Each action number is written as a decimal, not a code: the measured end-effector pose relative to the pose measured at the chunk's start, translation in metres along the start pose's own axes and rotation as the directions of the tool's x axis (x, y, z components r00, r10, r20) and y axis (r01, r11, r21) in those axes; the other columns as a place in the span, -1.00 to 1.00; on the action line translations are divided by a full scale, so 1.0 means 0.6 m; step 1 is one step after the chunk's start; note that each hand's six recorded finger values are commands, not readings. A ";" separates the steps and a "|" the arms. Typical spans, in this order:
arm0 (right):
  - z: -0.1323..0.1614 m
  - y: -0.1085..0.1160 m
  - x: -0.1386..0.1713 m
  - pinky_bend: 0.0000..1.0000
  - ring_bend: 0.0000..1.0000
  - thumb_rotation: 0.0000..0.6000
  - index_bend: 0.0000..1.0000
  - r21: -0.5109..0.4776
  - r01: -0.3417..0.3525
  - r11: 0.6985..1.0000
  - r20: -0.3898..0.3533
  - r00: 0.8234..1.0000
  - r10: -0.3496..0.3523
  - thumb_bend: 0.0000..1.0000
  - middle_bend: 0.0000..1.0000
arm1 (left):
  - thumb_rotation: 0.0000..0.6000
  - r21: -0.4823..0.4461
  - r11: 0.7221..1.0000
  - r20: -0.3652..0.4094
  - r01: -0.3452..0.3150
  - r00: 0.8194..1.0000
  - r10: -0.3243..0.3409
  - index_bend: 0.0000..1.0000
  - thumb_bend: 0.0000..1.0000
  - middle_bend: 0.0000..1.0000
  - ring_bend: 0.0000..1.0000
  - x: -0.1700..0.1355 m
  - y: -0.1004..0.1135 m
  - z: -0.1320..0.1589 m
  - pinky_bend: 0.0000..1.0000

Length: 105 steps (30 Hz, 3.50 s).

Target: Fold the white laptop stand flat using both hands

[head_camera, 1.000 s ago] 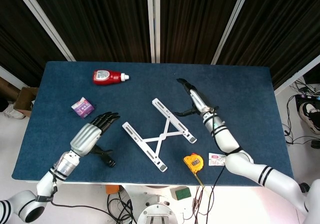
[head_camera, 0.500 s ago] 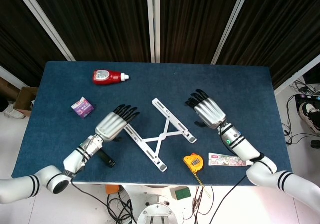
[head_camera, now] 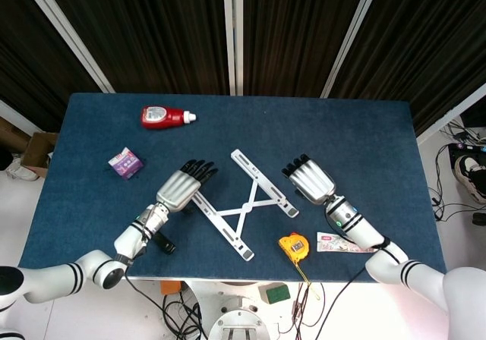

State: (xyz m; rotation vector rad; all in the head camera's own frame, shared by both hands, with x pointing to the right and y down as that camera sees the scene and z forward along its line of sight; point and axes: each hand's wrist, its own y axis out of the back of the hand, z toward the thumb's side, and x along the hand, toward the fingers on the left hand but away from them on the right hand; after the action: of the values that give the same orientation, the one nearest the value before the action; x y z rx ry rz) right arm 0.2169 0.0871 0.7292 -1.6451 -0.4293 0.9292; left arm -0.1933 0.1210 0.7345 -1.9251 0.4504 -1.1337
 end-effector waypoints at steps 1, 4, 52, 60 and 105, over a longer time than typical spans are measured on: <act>0.003 -0.006 -0.002 -0.01 -0.06 1.00 0.07 -0.002 -0.003 1.000 0.001 1.000 0.003 -1.00 0.14 | 1.00 0.001 1.000 0.000 0.002 1.000 -0.002 -1.00 -0.93 -1.00 -1.00 0.001 -0.002 0.001 -0.82; 0.010 -0.019 -0.008 -0.01 -0.05 1.00 0.07 -0.004 -0.008 1.000 0.002 1.000 0.008 -1.00 0.15 | 1.00 -0.001 1.000 0.000 0.006 1.000 -0.006 -1.00 -0.93 -1.00 -1.00 0.005 -0.008 0.004 -0.82; 0.131 -0.048 -0.040 -0.01 -0.04 1.00 0.08 -0.162 0.058 0.985 -0.077 0.994 -0.071 -1.00 0.16 | 1.00 -0.117 0.993 0.050 -0.005 0.999 0.011 -1.00 -0.95 -1.00 -1.00 0.071 -0.029 0.046 -0.83; 0.142 -0.046 -0.041 0.00 -0.04 1.00 0.08 -0.180 0.062 0.982 -0.085 0.993 -0.078 -1.00 0.15 | 1.00 -0.132 0.991 0.056 -0.015 0.998 0.023 -1.00 -0.95 -1.00 -1.00 0.088 -0.024 0.055 -0.83; 0.231 0.010 -0.107 -1.00 -1.00 1.00 -1.00 0.437 -0.073 0.896 -0.588 0.731 0.346 -1.00 -0.95 | 1.00 -0.312 0.895 -0.278 -0.319 0.931 0.235 -1.00 -0.96 -1.00 -1.00 -0.139 0.075 -0.136 -0.83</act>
State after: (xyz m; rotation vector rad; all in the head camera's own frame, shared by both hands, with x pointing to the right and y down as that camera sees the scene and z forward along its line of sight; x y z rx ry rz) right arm 0.0704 0.1300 0.7394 -1.5411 0.4268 0.4891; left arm -0.3016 0.1100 0.6726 -1.9477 1.0918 -1.1484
